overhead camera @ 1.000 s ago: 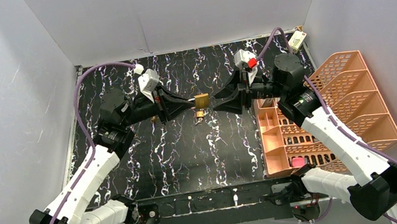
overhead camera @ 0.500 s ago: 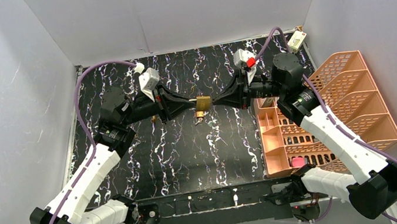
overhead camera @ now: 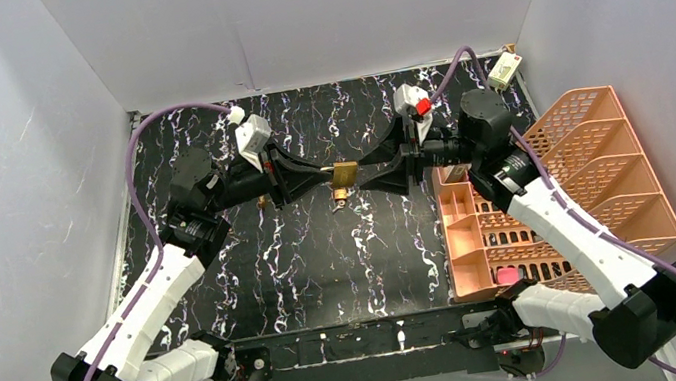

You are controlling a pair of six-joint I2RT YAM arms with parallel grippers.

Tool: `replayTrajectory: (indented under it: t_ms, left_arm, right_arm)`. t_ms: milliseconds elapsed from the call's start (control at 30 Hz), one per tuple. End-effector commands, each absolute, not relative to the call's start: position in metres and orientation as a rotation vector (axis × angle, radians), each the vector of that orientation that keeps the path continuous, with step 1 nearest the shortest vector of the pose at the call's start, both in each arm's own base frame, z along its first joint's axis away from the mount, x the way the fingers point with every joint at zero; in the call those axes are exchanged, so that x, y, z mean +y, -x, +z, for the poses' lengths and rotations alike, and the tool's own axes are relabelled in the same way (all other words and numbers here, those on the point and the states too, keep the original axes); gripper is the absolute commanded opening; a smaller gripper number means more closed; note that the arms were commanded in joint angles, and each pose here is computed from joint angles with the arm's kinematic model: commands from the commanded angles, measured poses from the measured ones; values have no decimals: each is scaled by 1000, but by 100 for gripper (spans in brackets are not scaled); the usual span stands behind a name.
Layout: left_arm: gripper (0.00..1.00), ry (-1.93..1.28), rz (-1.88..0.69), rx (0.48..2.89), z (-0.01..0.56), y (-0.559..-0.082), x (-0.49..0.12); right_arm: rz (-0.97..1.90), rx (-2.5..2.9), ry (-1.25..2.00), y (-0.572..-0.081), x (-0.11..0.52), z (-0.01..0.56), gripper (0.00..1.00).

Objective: Lock with the key
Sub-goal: Lock the lock.

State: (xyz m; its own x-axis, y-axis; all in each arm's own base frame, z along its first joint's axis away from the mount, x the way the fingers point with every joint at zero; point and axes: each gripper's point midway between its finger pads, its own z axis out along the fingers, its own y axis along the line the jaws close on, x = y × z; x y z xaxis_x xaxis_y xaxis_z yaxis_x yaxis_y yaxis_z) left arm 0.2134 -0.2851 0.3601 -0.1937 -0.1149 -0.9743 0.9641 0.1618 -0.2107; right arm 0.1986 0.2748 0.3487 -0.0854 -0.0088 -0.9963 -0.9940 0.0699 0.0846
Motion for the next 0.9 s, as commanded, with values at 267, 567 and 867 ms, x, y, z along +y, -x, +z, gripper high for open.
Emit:
replayTrajectory:
  t_ms: [267,567,867]
  left_arm:
    - [0,-914,-1215,1196,402,-206,-279]
    - [0,-918,-1200,1200,400,-204,-276]
    - [0,-891,-1162,1207,403,-205,-269]
  right_arm:
    - [1236,1254,1161,-196,279,354,50]
    - [1242,1249,1167,-195,279,355,12]
    - [1204,1240,1154,-195,275,356,0]
